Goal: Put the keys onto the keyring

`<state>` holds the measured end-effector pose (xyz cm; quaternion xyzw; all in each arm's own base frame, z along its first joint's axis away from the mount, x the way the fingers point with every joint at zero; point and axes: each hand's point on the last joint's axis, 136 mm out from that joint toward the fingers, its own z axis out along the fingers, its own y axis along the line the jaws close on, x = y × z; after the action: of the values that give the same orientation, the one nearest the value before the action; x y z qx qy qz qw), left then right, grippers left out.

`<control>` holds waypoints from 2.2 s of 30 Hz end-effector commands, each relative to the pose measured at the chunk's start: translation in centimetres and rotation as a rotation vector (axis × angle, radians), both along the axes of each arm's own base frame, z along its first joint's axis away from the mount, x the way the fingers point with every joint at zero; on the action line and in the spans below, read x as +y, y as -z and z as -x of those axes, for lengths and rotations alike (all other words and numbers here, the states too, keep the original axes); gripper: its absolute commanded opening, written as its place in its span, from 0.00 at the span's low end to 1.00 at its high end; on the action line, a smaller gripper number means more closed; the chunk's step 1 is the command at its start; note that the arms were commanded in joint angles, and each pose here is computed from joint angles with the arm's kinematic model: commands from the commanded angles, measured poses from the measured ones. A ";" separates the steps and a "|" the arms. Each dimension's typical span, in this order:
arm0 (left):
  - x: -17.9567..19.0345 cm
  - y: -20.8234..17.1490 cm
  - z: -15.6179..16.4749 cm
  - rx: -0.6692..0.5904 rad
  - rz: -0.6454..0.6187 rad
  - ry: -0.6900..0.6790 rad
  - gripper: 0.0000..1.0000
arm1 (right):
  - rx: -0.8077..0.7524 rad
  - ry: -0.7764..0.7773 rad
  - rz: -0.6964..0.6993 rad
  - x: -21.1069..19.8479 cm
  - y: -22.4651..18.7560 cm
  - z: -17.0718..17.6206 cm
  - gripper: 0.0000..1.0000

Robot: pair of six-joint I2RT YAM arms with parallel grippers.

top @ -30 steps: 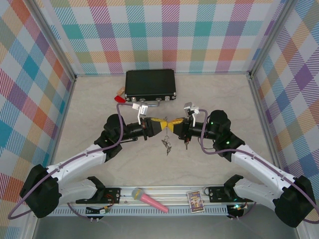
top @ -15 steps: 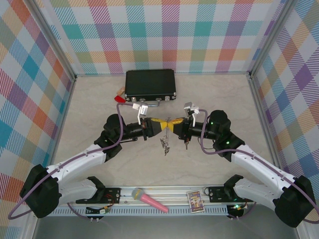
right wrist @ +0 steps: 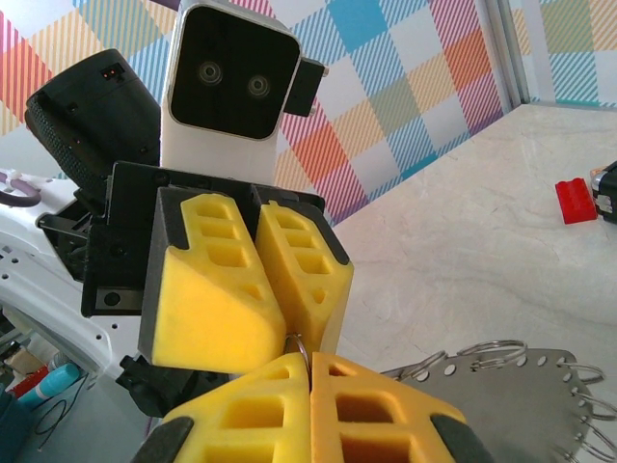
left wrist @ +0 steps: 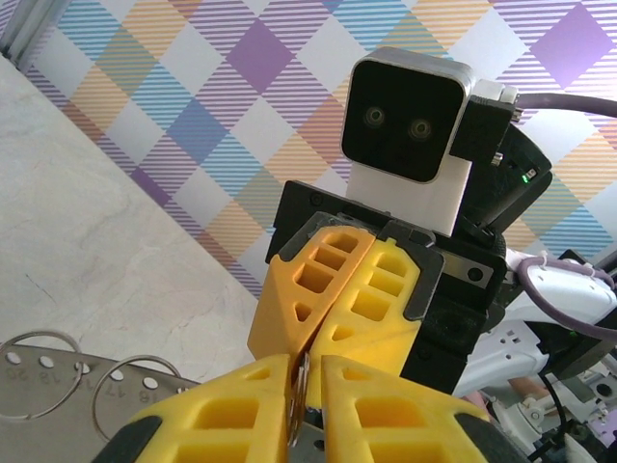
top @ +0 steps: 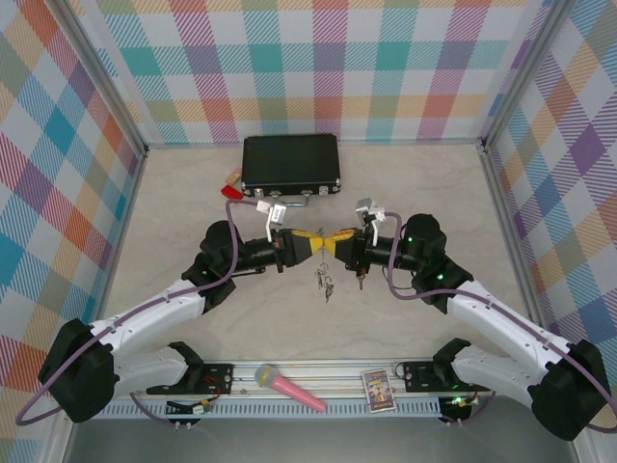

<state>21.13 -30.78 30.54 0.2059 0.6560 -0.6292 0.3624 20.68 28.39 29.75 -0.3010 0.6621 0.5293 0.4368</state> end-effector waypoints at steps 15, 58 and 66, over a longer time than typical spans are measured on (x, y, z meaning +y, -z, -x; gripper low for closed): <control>0.6 -0.8 0.6 -0.083 -0.015 -0.007 0.00 | -0.048 0.028 -0.015 -0.3 -0.4 -0.3 0.00; 0.5 -0.6 0.5 -0.151 -0.091 -0.009 0.00 | -0.054 0.005 0.034 -1.0 0.2 0.9 0.27; 0.3 -0.6 0.7 -0.146 -0.089 0.014 0.00 | -0.023 -0.127 0.035 0.4 0.0 1.8 0.23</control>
<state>20.67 -30.27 28.52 0.2504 0.6848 -0.5737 0.3731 19.86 28.25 27.92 -0.3233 0.6760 0.5221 0.4073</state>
